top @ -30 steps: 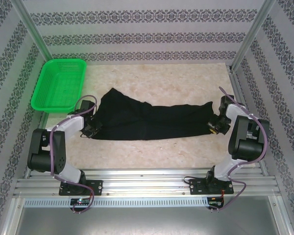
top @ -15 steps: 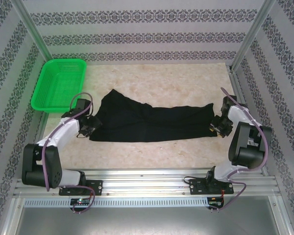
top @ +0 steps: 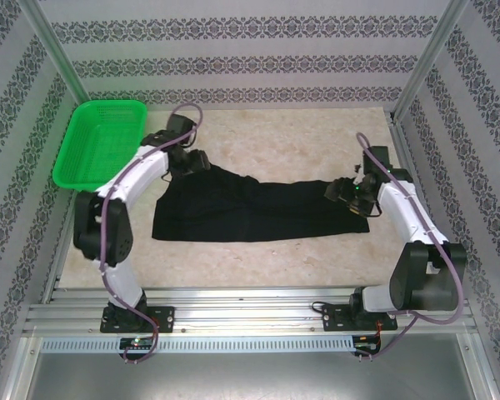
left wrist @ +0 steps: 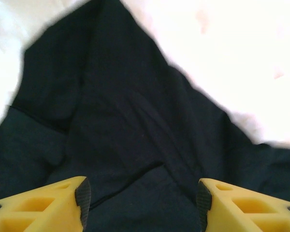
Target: Fold and stack the t-shirts
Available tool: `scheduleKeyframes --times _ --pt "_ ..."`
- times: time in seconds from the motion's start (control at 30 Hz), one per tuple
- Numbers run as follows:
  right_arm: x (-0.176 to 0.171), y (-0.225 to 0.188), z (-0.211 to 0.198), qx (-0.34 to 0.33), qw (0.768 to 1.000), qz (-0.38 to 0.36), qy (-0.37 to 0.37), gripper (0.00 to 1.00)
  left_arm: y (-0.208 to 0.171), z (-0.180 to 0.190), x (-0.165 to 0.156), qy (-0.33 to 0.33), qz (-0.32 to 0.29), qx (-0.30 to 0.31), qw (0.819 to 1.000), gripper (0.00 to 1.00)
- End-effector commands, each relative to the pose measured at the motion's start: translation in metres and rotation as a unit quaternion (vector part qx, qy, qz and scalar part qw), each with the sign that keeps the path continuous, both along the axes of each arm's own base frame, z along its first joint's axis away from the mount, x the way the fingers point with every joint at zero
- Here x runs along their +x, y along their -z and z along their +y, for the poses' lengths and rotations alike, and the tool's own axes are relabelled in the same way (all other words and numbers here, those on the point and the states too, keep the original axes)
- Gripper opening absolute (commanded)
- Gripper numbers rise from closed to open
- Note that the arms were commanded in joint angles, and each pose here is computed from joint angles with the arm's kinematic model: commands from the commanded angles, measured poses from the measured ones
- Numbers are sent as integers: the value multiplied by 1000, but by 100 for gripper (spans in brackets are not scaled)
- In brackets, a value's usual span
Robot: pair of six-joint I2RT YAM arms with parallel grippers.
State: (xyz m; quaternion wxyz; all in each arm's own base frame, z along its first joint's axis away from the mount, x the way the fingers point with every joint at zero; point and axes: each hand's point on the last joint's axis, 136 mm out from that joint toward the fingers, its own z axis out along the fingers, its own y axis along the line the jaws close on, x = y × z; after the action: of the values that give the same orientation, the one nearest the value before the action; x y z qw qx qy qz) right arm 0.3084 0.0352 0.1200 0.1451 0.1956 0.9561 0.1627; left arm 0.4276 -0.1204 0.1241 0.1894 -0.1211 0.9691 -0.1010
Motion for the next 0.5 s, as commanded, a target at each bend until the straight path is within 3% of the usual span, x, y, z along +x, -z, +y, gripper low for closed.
scheduleKeyframes --times 0.0,0.27,0.47 --pt "5 -9 21 21 998 -30 -47 83 22 8 -22 60 69 56 994 60" --pt "6 -20 35 37 994 -71 -73 87 40 27 -32 102 110 128 980 60" --pt "9 -17 37 45 994 -67 -71 87 54 27 -26 116 111 141 977 59"
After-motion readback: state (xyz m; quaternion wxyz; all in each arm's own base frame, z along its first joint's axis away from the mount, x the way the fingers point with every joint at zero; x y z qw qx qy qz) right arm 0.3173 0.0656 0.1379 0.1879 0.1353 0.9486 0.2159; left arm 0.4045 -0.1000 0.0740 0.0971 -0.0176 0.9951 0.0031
